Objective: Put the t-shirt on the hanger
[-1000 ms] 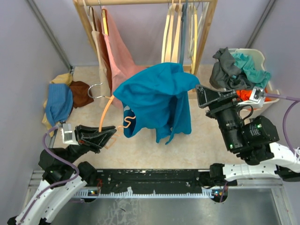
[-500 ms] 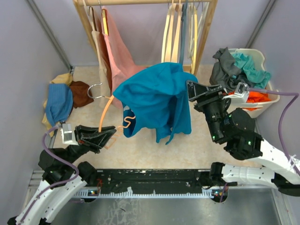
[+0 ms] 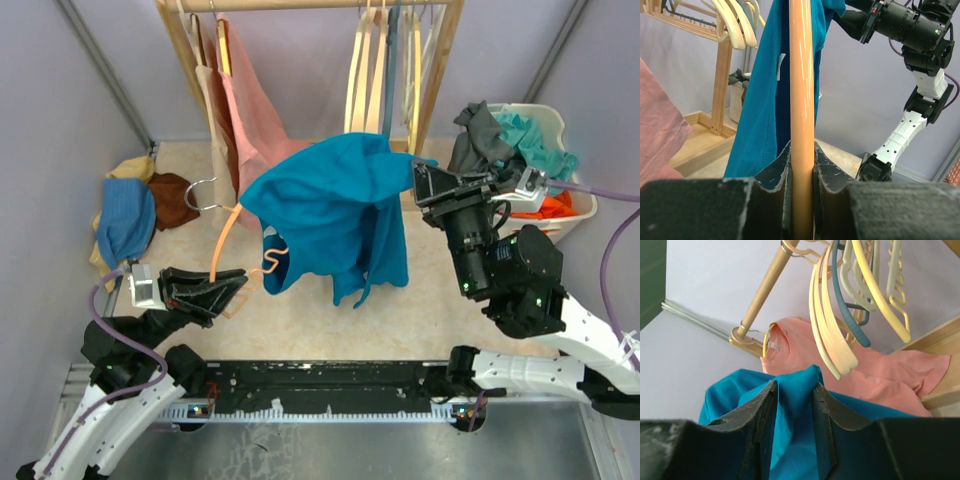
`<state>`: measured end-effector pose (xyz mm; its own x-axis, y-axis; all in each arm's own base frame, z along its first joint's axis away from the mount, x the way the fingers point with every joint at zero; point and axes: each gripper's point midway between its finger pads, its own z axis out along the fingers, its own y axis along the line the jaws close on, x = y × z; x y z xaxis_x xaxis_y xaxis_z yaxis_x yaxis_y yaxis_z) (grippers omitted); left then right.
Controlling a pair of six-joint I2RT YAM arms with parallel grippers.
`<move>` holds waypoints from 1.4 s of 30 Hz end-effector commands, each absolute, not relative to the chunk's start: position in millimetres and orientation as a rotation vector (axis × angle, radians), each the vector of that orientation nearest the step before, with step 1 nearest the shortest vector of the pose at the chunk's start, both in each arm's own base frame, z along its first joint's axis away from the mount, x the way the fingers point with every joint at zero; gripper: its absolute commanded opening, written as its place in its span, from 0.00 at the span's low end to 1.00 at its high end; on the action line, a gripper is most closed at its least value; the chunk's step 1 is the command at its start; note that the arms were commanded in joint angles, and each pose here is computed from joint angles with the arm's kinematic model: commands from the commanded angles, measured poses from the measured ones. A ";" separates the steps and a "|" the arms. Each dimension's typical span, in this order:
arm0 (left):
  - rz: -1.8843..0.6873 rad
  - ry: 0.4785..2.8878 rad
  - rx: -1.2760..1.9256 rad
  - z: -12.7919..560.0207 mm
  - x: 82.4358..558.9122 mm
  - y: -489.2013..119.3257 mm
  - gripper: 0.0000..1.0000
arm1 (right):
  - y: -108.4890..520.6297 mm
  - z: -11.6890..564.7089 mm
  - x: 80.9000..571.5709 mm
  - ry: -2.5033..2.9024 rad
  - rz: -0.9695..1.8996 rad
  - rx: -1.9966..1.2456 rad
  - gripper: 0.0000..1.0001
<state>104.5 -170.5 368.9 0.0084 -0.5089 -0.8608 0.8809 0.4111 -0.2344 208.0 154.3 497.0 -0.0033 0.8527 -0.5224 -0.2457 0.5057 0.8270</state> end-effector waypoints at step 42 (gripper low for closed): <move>-1.218 0.898 0.440 395.4 87.5 -169.8 0.00 | 234.6 687.6 219.0 1.209 0.872 0.156 0.00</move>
<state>97.9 -174.6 374.9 0.0164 -0.5494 -0.8354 0.9092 0.3559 -0.2161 228.2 240.3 675.0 0.0785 0.6533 -0.7530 -0.4511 0.6969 0.5575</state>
